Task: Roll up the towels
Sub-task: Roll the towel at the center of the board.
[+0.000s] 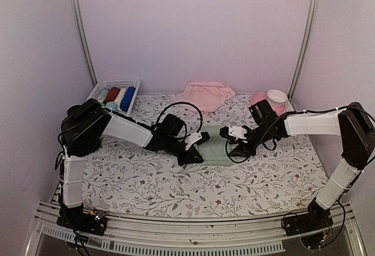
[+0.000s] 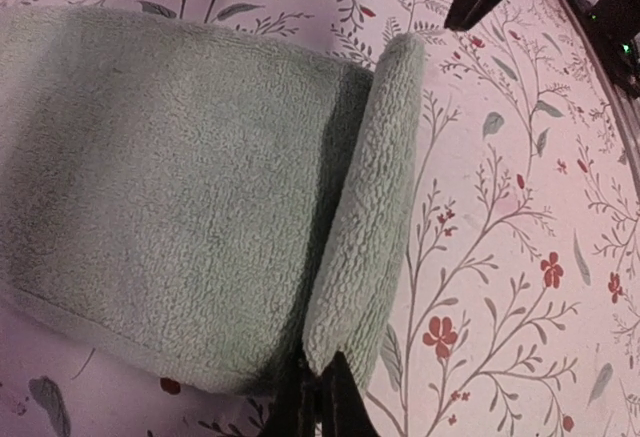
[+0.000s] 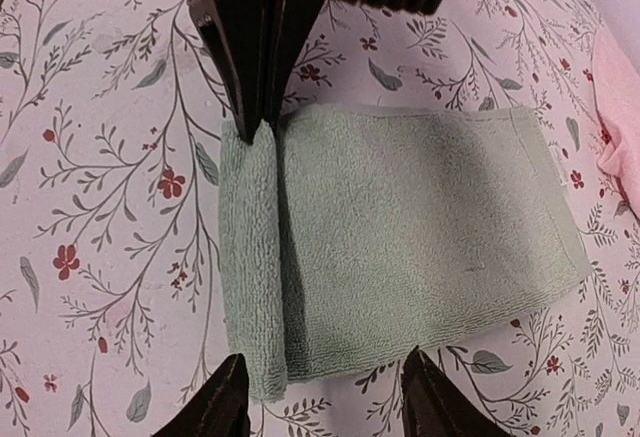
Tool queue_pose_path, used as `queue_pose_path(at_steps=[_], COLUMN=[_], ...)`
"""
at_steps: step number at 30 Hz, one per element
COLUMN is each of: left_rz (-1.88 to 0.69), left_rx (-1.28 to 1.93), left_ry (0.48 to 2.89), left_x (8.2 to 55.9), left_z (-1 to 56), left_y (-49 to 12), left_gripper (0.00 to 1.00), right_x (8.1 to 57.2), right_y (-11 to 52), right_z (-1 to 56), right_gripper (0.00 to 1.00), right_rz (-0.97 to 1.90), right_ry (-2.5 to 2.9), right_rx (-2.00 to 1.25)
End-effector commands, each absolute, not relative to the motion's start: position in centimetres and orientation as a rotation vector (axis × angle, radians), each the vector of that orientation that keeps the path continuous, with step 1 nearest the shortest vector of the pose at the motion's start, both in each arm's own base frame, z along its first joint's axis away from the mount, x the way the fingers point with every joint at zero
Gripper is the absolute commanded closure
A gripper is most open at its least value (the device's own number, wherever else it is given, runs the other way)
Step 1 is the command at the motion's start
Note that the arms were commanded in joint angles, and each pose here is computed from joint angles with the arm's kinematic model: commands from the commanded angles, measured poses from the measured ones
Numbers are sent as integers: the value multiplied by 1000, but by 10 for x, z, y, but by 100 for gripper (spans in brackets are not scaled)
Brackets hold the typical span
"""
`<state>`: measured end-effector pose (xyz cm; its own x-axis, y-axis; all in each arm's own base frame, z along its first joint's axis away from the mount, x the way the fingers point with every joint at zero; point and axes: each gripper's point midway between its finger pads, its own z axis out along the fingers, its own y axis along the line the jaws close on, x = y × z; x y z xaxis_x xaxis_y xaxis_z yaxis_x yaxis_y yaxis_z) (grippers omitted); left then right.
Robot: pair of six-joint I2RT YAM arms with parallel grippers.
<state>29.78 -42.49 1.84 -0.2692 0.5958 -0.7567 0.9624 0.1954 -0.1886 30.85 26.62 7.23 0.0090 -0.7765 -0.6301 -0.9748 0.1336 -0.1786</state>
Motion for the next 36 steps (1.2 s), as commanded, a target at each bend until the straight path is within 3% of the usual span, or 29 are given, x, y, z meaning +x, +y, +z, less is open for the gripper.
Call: queue_pose_path(at_steps=[1, 4, 7, 9, 32, 36], left_rz=[-888, -887, -886, -893, -898, -899], left_rx=[1443, 1442, 1440, 1442, 1444, 1441], left_ry=[2031, 2035, 2038, 2035, 2042, 2037], left_x=[302, 302, 302, 302, 301, 302], left_z=[-1, -1, -2, -1, -3, 0], left_y=[-414, -414, -414, -414, -414, -414], left_gripper=[100, 100, 100, 100, 100, 92], right_x=[287, 276, 279, 278, 300, 309], right_y=[275, 280, 282, 283, 284, 281], right_z=[97, 98, 87, 81, 44, 37], right_gripper=[51, 65, 88, 96, 97, 97], right_rz=[561, 644, 670, 698, 658, 605], right_ry=[1692, 1665, 1715, 1738, 1898, 1935], right_rx=[-1698, -1738, -1738, -1739, -1687, -1661])
